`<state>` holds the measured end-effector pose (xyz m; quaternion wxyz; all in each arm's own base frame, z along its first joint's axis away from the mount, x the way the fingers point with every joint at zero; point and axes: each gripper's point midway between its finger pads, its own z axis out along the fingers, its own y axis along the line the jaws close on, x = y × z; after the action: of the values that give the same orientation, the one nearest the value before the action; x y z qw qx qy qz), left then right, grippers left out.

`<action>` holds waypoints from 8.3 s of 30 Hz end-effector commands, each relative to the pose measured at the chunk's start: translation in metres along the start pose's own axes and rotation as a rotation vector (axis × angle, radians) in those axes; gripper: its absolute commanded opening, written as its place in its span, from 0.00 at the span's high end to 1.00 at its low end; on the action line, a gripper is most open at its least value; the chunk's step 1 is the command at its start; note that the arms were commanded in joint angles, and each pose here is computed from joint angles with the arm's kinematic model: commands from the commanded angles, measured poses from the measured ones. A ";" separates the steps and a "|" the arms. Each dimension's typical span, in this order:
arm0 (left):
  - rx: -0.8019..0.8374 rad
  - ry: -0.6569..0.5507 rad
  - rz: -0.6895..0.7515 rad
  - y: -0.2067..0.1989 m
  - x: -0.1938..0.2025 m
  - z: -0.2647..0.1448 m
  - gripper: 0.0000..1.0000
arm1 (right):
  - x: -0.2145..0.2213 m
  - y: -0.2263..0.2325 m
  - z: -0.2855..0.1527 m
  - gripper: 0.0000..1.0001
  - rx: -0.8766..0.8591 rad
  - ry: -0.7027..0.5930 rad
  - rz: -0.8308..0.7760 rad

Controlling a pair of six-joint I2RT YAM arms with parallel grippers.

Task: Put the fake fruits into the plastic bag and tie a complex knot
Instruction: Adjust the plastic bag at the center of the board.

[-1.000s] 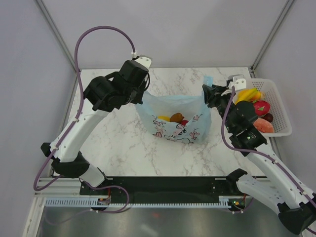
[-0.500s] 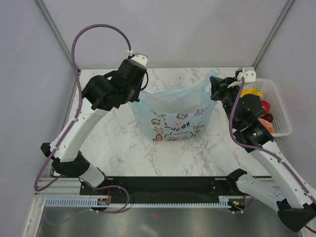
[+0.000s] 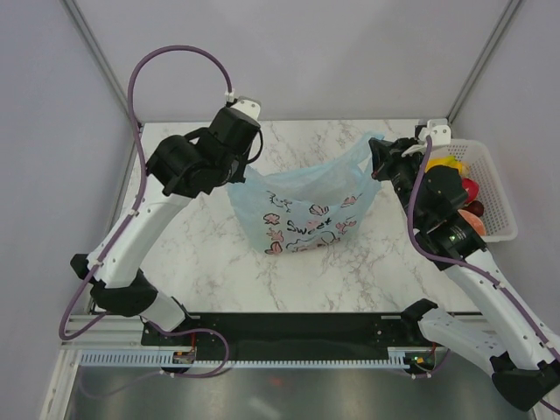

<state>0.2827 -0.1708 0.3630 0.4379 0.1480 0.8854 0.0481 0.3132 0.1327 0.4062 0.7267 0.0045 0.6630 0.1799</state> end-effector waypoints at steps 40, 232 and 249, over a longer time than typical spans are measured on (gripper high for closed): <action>0.648 -0.630 0.456 -0.168 -0.125 0.025 0.00 | -0.023 0.029 0.003 1.00 -0.138 -0.010 -0.002; 1.058 -0.466 -0.322 -0.235 -0.090 0.038 0.26 | 0.129 0.037 -0.003 1.00 -0.334 0.100 0.042; 1.052 -0.491 -0.320 -0.234 -0.089 0.029 0.98 | 0.129 0.041 -0.006 0.45 -0.363 0.082 0.052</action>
<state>0.3099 -0.4241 0.3281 0.4660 0.2174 0.7078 -0.4844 0.3071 0.2007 0.2769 0.6668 -0.1085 0.6739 0.2993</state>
